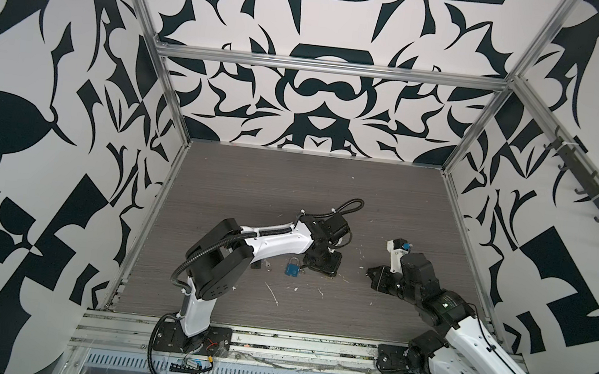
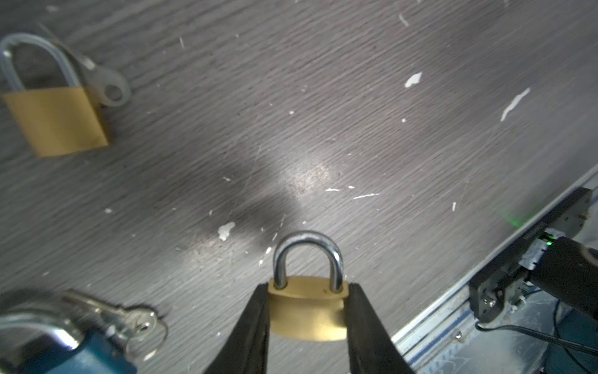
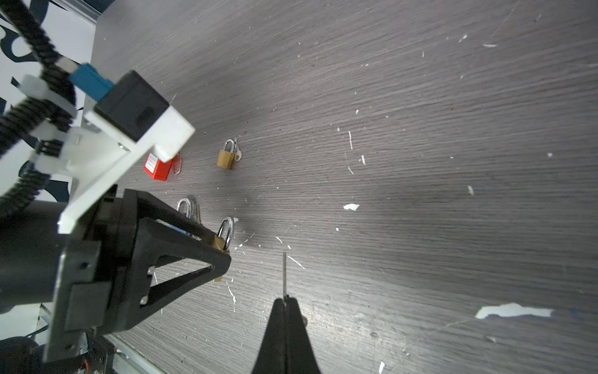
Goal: Lock with the key
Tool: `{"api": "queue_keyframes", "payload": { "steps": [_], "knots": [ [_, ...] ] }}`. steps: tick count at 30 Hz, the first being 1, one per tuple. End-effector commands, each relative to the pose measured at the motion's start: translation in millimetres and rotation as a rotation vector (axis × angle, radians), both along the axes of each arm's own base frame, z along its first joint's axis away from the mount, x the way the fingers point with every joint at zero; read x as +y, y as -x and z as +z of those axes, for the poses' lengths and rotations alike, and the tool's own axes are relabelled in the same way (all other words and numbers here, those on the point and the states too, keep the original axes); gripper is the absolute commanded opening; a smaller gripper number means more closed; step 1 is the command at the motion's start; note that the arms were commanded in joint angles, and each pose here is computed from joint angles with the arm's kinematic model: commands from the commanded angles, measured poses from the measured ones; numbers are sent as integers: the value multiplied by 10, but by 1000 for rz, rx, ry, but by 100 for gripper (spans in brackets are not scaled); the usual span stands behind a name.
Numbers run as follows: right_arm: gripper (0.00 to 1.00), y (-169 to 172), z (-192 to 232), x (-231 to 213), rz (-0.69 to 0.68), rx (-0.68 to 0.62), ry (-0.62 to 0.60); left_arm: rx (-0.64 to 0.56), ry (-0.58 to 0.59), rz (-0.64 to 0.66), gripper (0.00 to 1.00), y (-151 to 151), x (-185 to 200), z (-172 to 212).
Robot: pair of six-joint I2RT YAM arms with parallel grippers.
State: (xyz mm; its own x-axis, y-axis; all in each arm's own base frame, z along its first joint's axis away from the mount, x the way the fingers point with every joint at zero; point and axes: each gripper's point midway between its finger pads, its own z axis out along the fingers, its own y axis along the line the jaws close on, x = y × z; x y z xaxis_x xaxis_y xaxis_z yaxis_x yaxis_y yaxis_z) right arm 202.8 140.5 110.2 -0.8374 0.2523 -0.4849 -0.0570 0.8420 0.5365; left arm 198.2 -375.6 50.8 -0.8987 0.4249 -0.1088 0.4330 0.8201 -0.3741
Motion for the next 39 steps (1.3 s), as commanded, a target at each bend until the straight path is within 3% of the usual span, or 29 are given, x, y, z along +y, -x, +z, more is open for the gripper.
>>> {"api": "queue_keyframes", "payload": {
  "steps": [1, 12, 19, 33, 39],
  "knots": [
    [0, -40, -23, 60, 3, 8, -25, 38, -12, -22, 0, 27, -37, -46],
    [0, -82, -167, 259, 57, 59, -86, 40, -28, -32, 1, -37, -113, -171],
    [0, -60, -349, 271, 55, 113, -79, 44, -29, -40, 23, -47, -144, -200],
    [0, -95, -459, 333, 73, 154, -73, -26, 21, -54, 55, -108, -156, 14],
    [0, -109, -506, 385, 93, 169, -82, -133, 81, 26, 59, -334, -27, 304]
  ]
}}
